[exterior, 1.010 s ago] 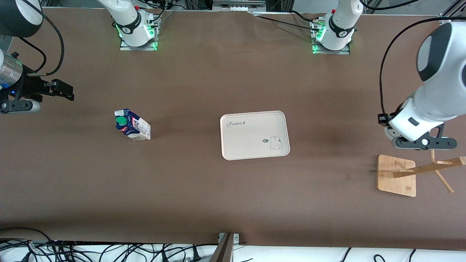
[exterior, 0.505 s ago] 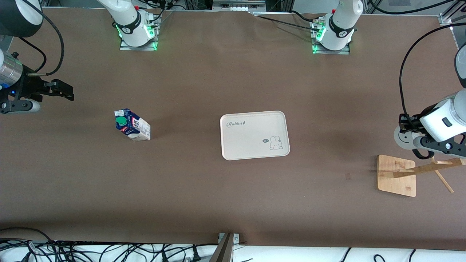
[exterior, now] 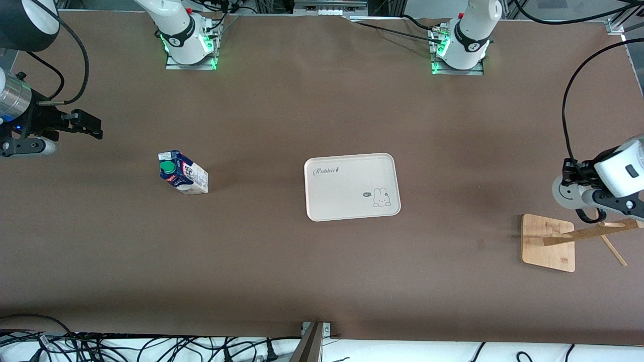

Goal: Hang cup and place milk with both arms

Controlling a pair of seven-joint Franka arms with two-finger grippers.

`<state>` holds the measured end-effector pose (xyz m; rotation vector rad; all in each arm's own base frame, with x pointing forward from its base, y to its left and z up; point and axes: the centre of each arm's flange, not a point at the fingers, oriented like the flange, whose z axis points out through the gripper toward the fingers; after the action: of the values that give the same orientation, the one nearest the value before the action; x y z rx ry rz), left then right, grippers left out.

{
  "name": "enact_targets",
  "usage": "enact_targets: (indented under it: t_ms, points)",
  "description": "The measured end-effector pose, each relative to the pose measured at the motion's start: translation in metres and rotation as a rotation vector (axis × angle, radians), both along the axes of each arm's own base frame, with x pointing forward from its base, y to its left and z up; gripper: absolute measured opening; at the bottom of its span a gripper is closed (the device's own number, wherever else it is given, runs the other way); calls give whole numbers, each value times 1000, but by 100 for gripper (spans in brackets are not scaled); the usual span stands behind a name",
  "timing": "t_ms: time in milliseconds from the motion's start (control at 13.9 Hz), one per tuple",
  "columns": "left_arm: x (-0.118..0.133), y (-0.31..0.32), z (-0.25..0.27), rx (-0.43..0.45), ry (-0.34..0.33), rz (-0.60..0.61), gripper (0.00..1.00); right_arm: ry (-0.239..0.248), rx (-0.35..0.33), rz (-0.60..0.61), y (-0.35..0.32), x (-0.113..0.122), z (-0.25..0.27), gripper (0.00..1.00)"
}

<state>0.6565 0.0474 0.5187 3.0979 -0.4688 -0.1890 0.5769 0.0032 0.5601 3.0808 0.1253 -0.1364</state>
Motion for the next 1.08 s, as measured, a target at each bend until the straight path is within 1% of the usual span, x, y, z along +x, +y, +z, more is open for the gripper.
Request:
enact_targets:
  t_ms: [649, 1082]
  points:
    - [0, 5, -2, -2, 3, 3, 6, -2, 0, 1, 0, 0, 1, 100]
    - [1, -8, -1, -7, -2, -17, 6, -2, 0, 1, 1, 0, 1, 100]
